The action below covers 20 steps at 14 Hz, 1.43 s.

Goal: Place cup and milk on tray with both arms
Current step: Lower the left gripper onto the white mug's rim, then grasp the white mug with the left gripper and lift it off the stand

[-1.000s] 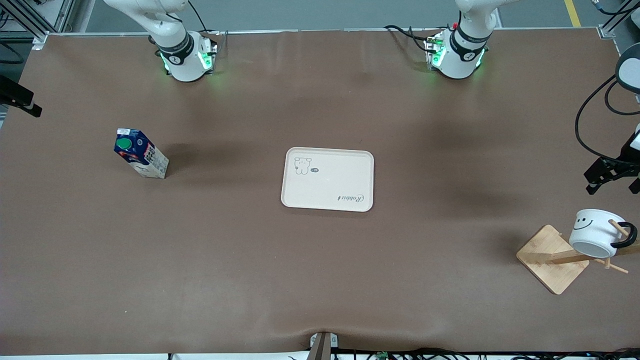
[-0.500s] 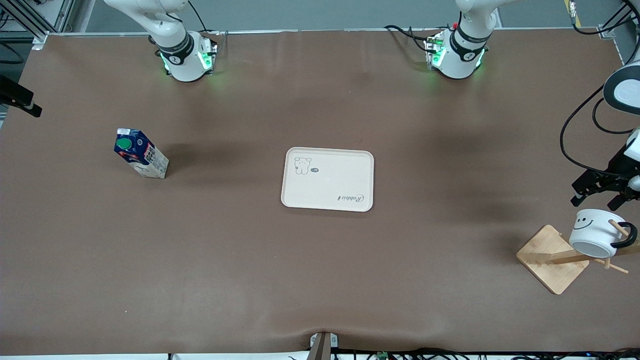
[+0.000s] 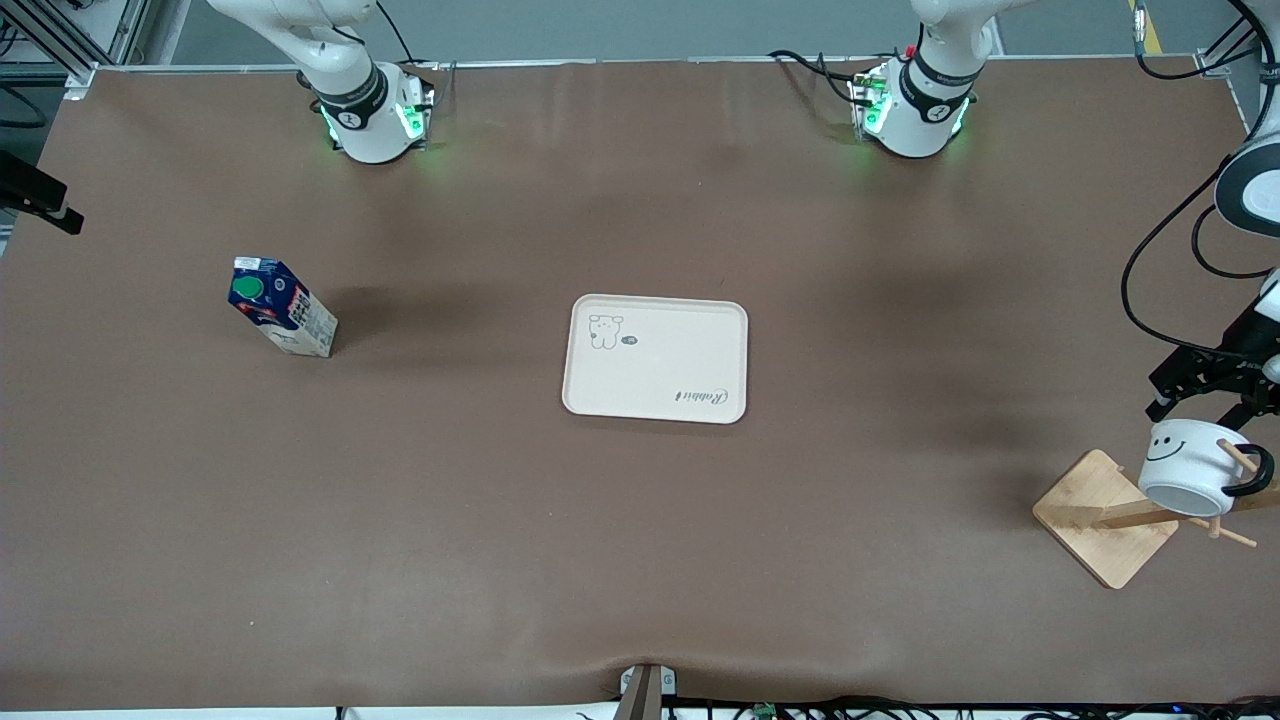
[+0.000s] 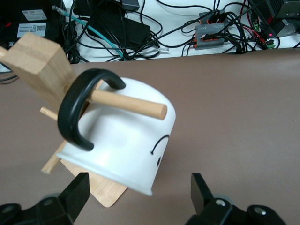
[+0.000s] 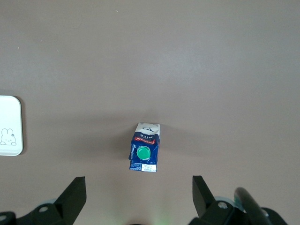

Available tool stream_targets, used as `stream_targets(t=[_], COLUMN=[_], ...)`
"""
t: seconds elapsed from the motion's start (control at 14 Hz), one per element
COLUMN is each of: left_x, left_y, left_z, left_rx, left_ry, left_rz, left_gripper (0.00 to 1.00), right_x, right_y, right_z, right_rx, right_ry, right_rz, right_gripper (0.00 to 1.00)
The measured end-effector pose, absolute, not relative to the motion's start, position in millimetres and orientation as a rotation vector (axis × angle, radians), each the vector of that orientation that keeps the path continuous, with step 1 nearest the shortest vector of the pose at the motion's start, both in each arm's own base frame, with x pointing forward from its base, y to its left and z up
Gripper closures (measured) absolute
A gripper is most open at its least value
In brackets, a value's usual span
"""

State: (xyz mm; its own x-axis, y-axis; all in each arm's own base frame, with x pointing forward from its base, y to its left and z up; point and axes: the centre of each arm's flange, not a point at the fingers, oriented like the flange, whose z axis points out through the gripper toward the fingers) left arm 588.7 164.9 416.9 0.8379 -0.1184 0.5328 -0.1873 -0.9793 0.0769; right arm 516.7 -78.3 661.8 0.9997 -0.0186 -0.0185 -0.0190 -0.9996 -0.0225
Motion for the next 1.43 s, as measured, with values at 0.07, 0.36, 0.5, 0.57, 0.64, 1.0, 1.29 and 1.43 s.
stream_targets(t=[0.07, 0.36, 0.5, 0.57, 0.64, 1.0, 1.29, 1.43], left_x=[591.2, 602.5, 607.5, 610.6, 613.8, 624.3, 628.3, 628.9], left_y=[164.7, 165.3, 166.2, 167.0, 167.5, 153.6, 135.8, 131.6], left_z=[416.1, 409.2, 406.5, 405.8, 404.8, 401.5, 401.0, 401.8], left_rx=[2.891, 2.898, 2.899, 2.9, 2.899, 2.888, 2.873, 2.868], left_ry=[-0.253, -0.269, -0.289, -0.303, -0.31, -0.347, -0.385, -0.394], left_rz=[0.832, 0.853, 0.858, 0.863, 0.866, 0.868, 0.863, 0.864], left_gripper=[0.11, 0.14, 0.19, 0.24, 0.24, 0.44, 0.83, 0.94], right_x=[516.7, 516.7, 516.7, 516.7, 516.7, 516.8, 520.6, 523.0], right_y=[-78.4, -78.5, -78.7, -78.7, -78.7, -79.5, -79.7, -79.0], right_z=[661.8, 661.7, 661.6, 661.6, 661.6, 661.2, 657.8, 655.9], right_rx=[-3.119, -3.119, -3.119, -3.119, -3.119, -3.118, -3.119, -3.12], right_ry=[0.03, 0.03, 0.031, 0.031, 0.031, 0.035, 0.034, 0.031], right_rz=[0.029, 0.029, 0.029, 0.029, 0.029, 0.031, 0.03, 0.03], right_gripper=[0.0, 0.0, 0.0, 0.0, 0.0, 0.0, 0.0, 0.0])
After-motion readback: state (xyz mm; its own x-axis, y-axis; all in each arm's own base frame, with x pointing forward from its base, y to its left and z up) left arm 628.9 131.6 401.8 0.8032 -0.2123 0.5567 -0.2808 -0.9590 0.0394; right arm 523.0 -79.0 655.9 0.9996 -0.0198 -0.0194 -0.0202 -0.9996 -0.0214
